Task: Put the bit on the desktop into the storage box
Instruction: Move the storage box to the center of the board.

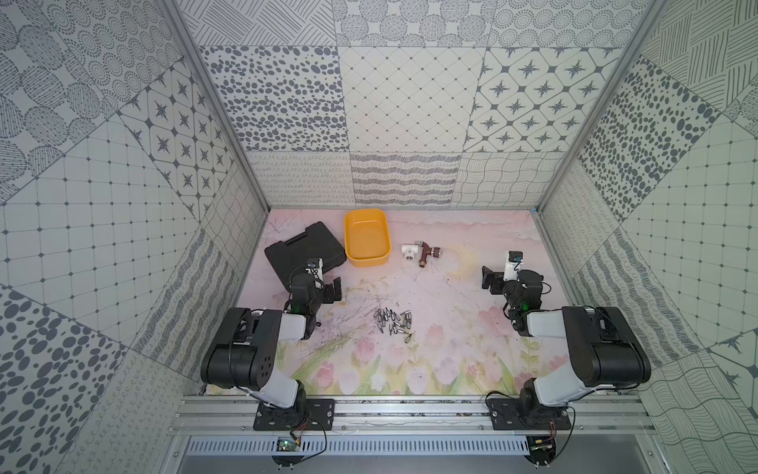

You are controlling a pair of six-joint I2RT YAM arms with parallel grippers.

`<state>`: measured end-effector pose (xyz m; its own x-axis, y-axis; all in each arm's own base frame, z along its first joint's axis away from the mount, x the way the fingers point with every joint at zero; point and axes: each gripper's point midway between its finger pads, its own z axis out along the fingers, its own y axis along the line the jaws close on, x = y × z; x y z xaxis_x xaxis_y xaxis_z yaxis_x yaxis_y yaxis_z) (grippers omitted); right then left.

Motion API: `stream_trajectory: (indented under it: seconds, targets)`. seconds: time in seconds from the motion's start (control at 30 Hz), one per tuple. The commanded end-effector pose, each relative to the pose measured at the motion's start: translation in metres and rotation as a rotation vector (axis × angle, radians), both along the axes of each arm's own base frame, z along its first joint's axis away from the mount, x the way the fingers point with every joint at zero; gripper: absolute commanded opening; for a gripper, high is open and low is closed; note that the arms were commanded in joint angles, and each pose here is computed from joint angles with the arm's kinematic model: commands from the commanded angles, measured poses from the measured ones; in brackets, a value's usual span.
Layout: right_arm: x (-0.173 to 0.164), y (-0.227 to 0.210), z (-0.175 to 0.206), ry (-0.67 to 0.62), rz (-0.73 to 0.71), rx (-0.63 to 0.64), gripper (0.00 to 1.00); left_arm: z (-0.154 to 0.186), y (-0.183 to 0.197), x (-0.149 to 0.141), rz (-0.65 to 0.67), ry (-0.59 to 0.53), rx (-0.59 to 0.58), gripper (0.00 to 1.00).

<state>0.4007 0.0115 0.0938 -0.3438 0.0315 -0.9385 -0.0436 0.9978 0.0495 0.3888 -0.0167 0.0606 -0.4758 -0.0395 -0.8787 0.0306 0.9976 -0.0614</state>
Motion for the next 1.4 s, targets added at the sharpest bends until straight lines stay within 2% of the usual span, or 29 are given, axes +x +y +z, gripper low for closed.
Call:
stream_trajectory:
  seconds: [0.0, 0.57, 0.67, 0.73, 0.9, 1.1, 1.13, 1.23, 1.37]
  targets:
    - [0.006, 0.003, 0.012, -0.040, 0.009, -0.004, 0.97, 0.016, -0.001, 0.009, -0.004, -0.069, -0.010, 0.99]
    - [0.005, 0.000, 0.012, -0.044, -0.010, 0.002, 0.97, 0.016, -0.001, 0.009, -0.005, -0.071, -0.009, 0.99]
    - [-0.002, -0.012, 0.021, -0.073, -0.076, 0.013, 0.96, 0.029, 0.001, 0.010, 0.008, -0.068, -0.007, 0.99]
    - [-0.007, -0.020, 0.030, -0.095, -0.116, 0.024, 0.97, 0.043, 0.010, 0.009, 0.075, -0.022, -0.011, 0.99]
    - [-0.015, -0.025, 0.052, -0.050, -0.156, 0.042, 0.97, 0.086, 0.016, 0.004, 0.172, 0.012, -0.114, 0.99]
    - [-0.026, 0.000, 0.078, 0.040, -0.081, 0.237, 0.97, 0.123, 0.006, -0.005, 0.199, 0.057, -0.273, 0.99]
    - [-0.031, 0.004, 0.073, 0.077, -0.071, 0.269, 0.97, 0.127, 0.003, -0.008, 0.198, 0.080, -0.298, 0.99]
    - [-0.028, 0.021, 0.093, 0.106, -0.028, 0.345, 0.97, 0.131, -0.005, -0.021, 0.191, 0.165, -0.341, 0.99]
    - [-0.023, 0.050, 0.102, 0.176, 0.032, 0.383, 0.97, 0.128, -0.014, -0.040, 0.179, 0.265, -0.388, 0.99]
